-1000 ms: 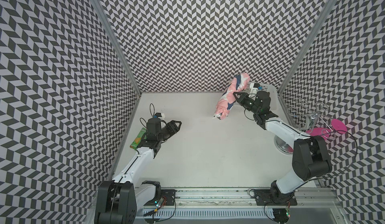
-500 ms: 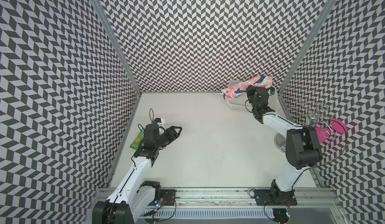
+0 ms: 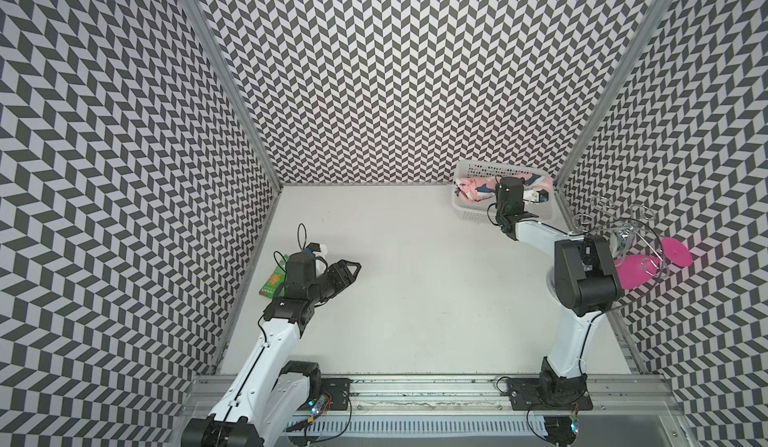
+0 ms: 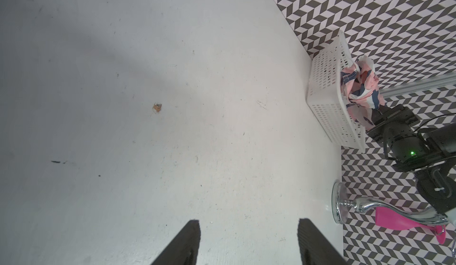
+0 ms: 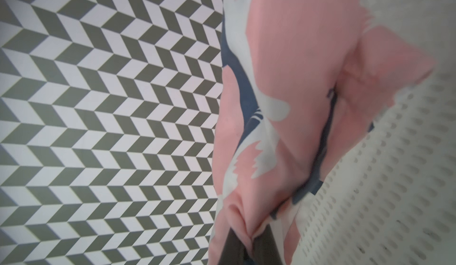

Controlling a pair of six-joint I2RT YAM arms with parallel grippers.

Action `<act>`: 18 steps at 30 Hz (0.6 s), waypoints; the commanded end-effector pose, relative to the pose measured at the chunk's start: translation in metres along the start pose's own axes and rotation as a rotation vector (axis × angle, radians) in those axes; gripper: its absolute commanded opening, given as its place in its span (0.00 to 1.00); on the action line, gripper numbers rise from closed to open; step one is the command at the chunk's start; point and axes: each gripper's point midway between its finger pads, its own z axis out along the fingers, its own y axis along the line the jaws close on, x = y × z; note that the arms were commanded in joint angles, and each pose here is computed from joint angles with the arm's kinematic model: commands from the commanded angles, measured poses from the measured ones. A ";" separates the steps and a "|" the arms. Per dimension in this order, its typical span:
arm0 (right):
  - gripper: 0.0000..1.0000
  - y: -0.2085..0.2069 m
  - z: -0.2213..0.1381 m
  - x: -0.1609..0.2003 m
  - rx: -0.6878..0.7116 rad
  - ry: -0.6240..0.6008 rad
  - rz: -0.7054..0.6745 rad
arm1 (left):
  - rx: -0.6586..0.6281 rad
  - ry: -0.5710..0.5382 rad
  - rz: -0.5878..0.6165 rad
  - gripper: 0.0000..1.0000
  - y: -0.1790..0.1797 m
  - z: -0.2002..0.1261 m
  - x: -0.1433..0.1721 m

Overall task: Roll up the shorts
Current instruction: Place the shorts in the bin.

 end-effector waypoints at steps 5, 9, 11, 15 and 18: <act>0.00 -0.018 0.028 -0.009 0.052 -0.059 -0.006 | -0.019 -0.018 0.028 0.67 -0.003 -0.005 -0.009; 0.03 -0.020 0.039 -0.003 0.061 -0.032 -0.039 | -0.022 -0.017 0.022 0.67 -0.002 -0.005 -0.009; 0.19 -0.018 0.040 0.000 0.053 -0.016 -0.052 | -0.023 -0.021 0.020 0.67 -0.002 -0.005 -0.010; 0.52 -0.007 0.033 0.000 0.041 0.012 -0.060 | -0.017 -0.035 0.019 0.67 -0.003 -0.007 -0.013; 0.60 0.015 0.025 -0.001 0.005 0.042 -0.099 | -0.004 -0.045 0.019 0.67 -0.006 -0.007 -0.016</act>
